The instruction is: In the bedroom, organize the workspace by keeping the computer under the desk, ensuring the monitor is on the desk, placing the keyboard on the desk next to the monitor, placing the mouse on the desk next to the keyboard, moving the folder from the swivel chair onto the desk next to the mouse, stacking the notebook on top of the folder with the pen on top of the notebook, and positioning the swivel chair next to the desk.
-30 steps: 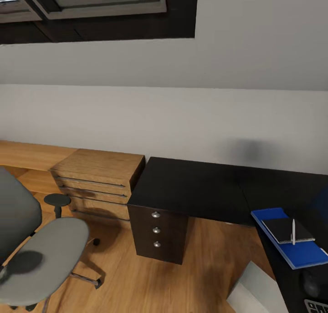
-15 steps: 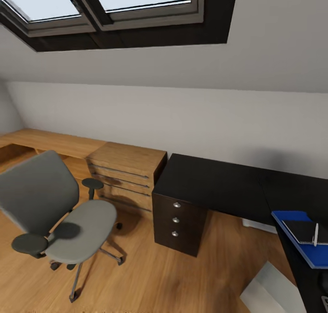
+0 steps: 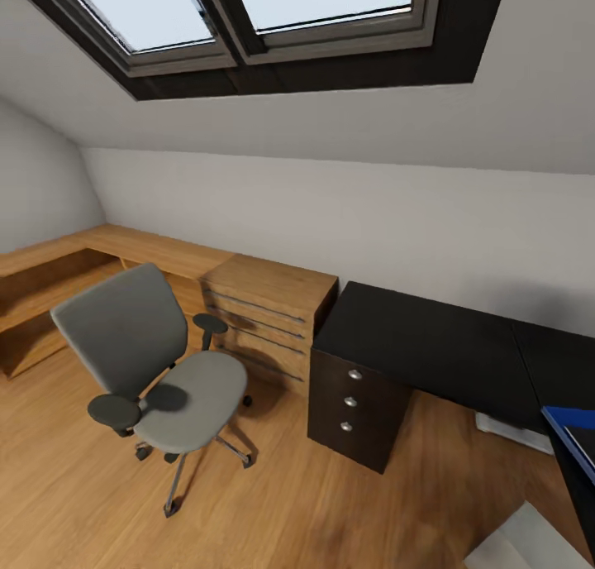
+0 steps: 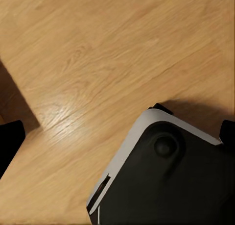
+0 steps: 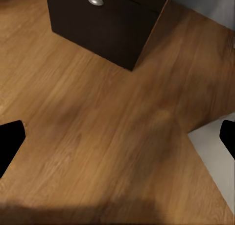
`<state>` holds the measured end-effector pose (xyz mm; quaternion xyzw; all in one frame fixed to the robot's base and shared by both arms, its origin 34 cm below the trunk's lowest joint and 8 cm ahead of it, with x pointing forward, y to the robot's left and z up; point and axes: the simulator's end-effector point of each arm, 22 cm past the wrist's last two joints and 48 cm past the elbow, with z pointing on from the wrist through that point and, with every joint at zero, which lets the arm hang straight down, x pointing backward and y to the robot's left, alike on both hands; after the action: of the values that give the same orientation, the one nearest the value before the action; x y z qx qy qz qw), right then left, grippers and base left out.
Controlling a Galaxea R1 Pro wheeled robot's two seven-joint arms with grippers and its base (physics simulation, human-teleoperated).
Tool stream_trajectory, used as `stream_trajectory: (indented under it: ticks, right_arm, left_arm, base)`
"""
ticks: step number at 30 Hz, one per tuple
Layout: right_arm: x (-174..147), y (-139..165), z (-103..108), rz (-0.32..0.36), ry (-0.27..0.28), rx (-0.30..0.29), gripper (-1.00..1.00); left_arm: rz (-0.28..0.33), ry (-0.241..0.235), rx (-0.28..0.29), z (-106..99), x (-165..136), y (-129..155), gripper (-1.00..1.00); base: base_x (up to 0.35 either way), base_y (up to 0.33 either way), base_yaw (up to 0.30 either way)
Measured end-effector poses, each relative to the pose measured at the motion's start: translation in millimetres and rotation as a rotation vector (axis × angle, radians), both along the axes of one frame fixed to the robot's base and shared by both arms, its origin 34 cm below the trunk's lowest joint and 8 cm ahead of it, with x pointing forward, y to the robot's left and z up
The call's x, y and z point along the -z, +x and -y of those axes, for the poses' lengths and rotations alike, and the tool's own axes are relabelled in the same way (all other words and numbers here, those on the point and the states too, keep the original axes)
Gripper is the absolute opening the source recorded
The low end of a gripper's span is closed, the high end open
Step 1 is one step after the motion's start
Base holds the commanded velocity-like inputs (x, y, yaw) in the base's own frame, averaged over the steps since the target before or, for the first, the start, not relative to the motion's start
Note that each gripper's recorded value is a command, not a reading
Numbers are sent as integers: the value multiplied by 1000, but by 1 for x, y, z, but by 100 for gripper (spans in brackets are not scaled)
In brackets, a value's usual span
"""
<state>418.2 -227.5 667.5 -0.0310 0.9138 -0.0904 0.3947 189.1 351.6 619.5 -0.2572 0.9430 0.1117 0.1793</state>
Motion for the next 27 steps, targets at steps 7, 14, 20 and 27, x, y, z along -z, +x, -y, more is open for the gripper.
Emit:
stream_trajectory:
  ticks: [7,14,20,27]
  right_arm:
    - [-3,-9,6,-17,-15,0,100]
    - [-2,-34,10,-42,-24,-1,100]
    - [-9,-43,14,-20,-23,3,100]
    - [-22,-68,22,45,-10,16,100]
  left_arm:
    - [8,-23,7,4,-5,-1,100]
    - [-17,-37,12,7,-8,-9,100]
    - [-105,-84,25,18,-5,-30,100]
    - [-128,-100,29,25,-8,-38,100]
  base:
    - [-204,224,279]
    - [-209,229,279]
    - [-204,203,279]
    - [-69,60,279]
